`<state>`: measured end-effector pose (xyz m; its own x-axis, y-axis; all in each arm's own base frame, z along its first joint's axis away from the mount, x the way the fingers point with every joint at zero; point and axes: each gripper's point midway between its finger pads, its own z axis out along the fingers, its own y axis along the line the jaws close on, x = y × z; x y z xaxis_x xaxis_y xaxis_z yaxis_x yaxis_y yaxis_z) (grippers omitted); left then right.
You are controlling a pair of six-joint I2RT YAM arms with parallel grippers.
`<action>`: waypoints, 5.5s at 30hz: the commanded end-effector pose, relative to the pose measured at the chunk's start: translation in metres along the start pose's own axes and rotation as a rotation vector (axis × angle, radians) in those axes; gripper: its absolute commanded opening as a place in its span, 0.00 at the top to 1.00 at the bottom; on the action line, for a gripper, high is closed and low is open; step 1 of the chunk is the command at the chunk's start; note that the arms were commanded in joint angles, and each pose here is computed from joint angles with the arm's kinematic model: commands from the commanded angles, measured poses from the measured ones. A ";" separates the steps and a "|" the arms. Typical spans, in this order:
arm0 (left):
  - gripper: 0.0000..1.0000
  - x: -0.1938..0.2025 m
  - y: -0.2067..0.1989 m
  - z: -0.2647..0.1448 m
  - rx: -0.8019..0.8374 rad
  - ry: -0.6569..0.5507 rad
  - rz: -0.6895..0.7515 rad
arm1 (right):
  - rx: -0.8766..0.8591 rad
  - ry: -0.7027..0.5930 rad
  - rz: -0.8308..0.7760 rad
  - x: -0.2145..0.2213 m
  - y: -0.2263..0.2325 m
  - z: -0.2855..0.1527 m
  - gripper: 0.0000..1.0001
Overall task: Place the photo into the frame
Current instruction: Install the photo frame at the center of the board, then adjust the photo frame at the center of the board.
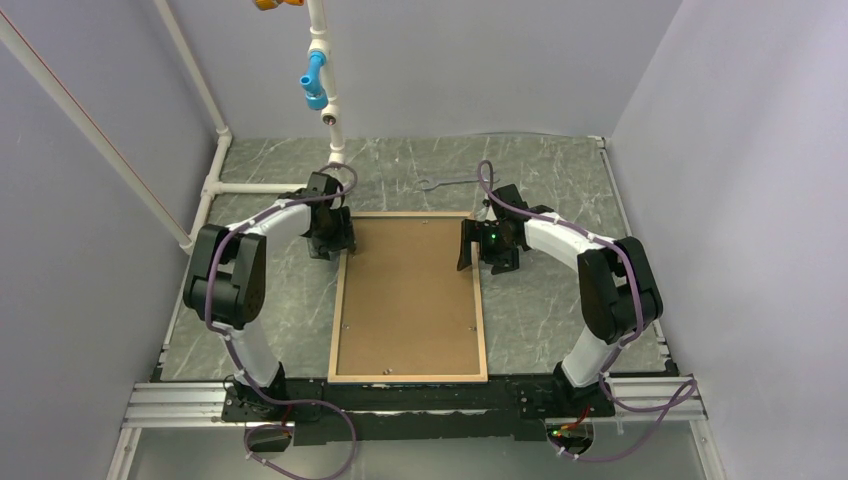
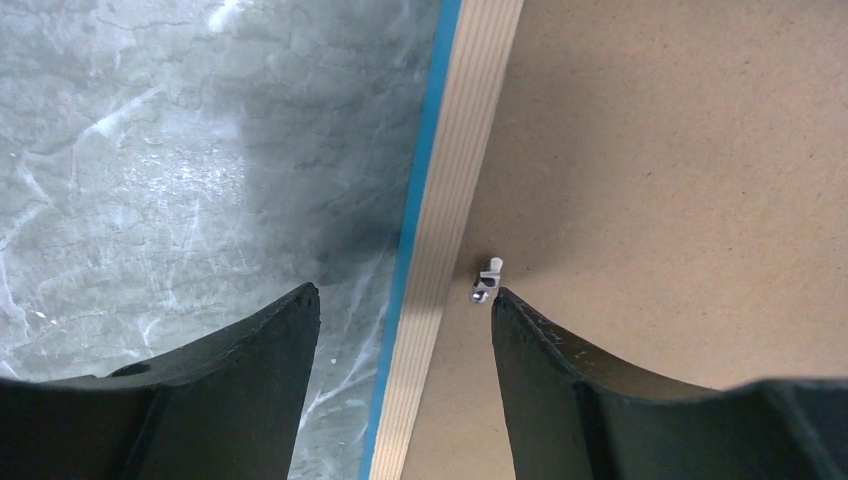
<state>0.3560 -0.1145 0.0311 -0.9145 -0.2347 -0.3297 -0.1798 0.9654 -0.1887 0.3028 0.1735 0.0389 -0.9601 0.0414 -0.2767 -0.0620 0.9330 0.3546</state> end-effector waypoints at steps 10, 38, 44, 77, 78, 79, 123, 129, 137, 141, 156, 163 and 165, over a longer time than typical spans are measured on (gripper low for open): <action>0.37 -0.008 -0.006 0.014 -0.110 -0.003 0.052 | -0.021 -0.035 -0.006 -0.006 0.004 -0.004 0.02; 0.33 -0.007 -0.041 -0.026 0.189 -0.053 -0.015 | -0.022 -0.036 -0.010 0.003 0.002 -0.012 0.02; 0.27 0.002 -0.044 -0.048 0.254 -0.073 -0.029 | -0.023 -0.031 -0.005 0.012 0.000 -0.015 0.02; 0.34 0.107 -0.075 -0.041 0.255 0.061 0.050 | -0.025 0.057 0.004 0.106 0.025 -0.007 0.68; 0.35 0.101 -0.080 -0.040 0.248 0.060 0.066 | -0.034 0.055 0.013 0.109 0.025 -0.008 0.69; 0.35 0.095 -0.086 -0.040 0.246 0.059 0.084 | -0.041 0.055 0.025 0.113 0.024 -0.009 0.69; 0.31 0.143 -0.052 -0.096 0.058 0.002 0.096 | -0.297 -0.095 0.045 0.131 0.090 -0.049 0.04; 0.33 0.185 -0.026 -0.094 0.084 0.076 -0.022 | -0.303 -0.113 0.033 0.125 0.095 -0.056 0.04; 0.35 0.214 -0.003 -0.097 0.095 0.100 -0.116 | -0.310 -0.137 0.006 0.112 0.105 -0.064 0.04; 0.36 0.221 -0.010 -0.081 0.134 0.119 -0.142 | -0.315 -0.147 0.001 0.105 0.110 -0.066 0.04; 0.86 0.199 -0.022 -0.043 0.079 0.131 0.046 | -0.315 -0.166 0.060 0.072 0.072 -0.078 0.03; 1.00 0.145 -0.022 -0.022 0.029 0.123 0.124 | -0.191 -0.207 0.119 0.053 0.011 -0.084 0.03; 0.99 0.130 -0.023 -0.017 0.018 0.124 0.143 | -0.116 -0.232 0.128 0.048 -0.008 -0.087 0.02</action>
<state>0.2122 -0.1943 0.0230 -0.9560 -0.2025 -0.2121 -0.1341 0.9451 -0.2979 0.2303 0.1623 0.0964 -0.8855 0.2873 -0.3652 0.0284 0.8179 0.5746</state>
